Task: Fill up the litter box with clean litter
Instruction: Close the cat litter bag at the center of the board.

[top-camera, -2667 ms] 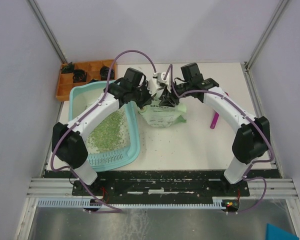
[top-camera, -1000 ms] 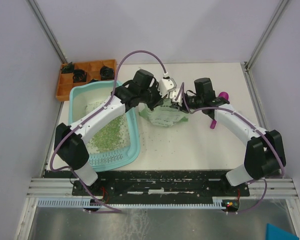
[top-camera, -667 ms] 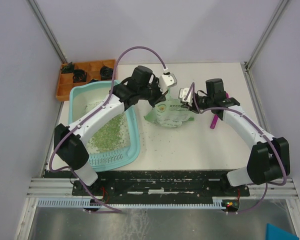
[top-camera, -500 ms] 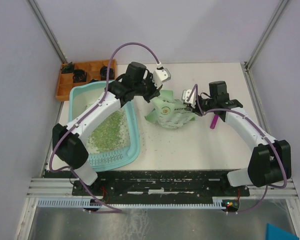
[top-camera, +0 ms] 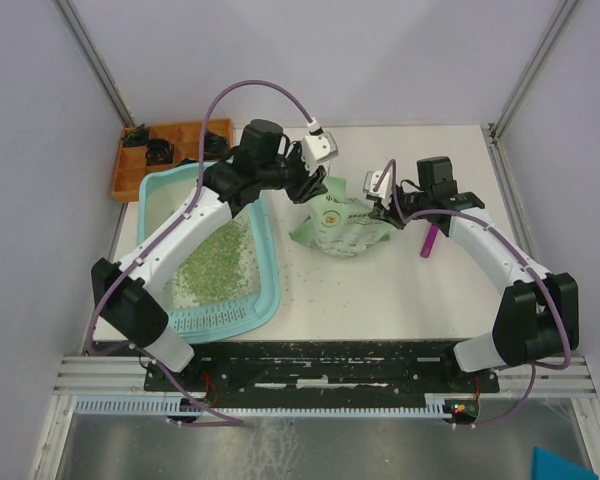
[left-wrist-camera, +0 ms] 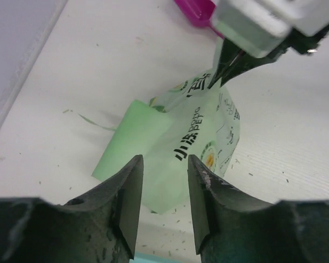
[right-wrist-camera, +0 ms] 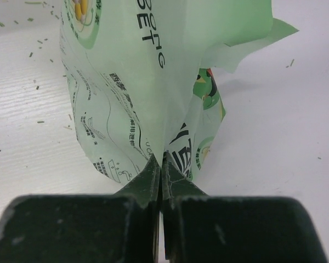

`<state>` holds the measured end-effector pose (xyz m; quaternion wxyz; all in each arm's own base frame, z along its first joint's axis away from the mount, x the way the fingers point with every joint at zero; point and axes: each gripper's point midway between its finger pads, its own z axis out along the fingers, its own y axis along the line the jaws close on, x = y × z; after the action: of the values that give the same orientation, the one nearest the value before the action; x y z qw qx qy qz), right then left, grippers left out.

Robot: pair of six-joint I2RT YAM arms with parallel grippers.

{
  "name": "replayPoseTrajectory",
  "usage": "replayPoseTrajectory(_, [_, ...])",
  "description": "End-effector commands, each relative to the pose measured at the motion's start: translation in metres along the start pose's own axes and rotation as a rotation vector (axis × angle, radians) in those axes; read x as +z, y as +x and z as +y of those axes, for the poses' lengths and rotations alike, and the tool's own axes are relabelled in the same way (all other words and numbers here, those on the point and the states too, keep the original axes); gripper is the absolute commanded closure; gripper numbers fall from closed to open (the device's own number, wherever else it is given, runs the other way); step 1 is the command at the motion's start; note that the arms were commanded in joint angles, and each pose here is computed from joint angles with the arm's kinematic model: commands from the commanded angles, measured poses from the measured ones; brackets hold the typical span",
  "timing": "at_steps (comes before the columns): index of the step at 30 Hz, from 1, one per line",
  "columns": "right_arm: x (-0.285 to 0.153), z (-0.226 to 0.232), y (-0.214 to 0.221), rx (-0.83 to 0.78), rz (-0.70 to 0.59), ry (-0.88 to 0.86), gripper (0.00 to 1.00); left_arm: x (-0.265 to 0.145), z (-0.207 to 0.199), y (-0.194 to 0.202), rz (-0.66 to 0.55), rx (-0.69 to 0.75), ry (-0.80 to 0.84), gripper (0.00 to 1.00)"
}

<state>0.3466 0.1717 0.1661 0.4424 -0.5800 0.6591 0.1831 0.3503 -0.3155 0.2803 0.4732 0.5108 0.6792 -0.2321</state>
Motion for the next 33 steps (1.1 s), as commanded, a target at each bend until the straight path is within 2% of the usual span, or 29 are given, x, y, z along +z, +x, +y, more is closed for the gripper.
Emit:
replayPoseTrajectory(1, [-0.005,-0.022,-0.018,0.028,-0.023,0.044,0.98,-0.028,-0.016,-0.045,-0.133,0.089,0.035,0.51])
replayPoseTrajectory(9, [-0.005,-0.018,-0.024,0.033,-0.033,0.025,0.98,0.003,-0.041,-0.016,-0.019,0.158,0.067,0.44])
replayPoseTrajectory(15, [-0.010,-0.014,-0.028,0.035,-0.037,0.014,0.98,0.029,-0.031,-0.001,0.038,0.213,0.051,0.43])
replayPoseTrajectory(19, [-0.013,-0.013,-0.033,0.045,-0.047,0.015,0.98,0.044,-0.022,0.028,0.116,0.244,0.020,0.39])
replayPoseTrajectory(23, [-0.014,-0.013,-0.035,0.048,-0.051,0.013,0.98,0.049,-0.009,0.049,0.184,0.269,-0.041,0.39])
replayPoseTrajectory(26, [-0.013,-0.012,-0.034,0.051,-0.049,0.010,0.98,0.045,-0.011,0.060,0.229,0.301,-0.022,0.41])
replayPoseTrajectory(28, [-0.012,-0.013,-0.033,0.056,-0.048,0.008,0.98,0.043,-0.017,0.071,0.269,0.319,0.016,0.45])
replayPoseTrajectory(29, [-0.012,-0.013,-0.033,0.060,-0.047,0.006,0.98,0.042,-0.019,0.077,0.287,0.317,0.029,0.50])
replayPoseTrajectory(30, [-0.011,-0.014,-0.033,0.061,-0.046,0.004,0.98,0.041,-0.022,0.080,0.300,0.315,0.041,0.61])
replayPoseTrajectory(32, [-0.011,-0.016,-0.035,0.062,-0.048,0.005,0.98,0.039,-0.024,0.084,0.324,0.301,0.057,0.94])
replayPoseTrajectory(33, [-0.010,-0.015,-0.034,0.064,-0.046,0.001,0.98,0.038,-0.024,0.085,0.339,0.289,0.060,0.97])
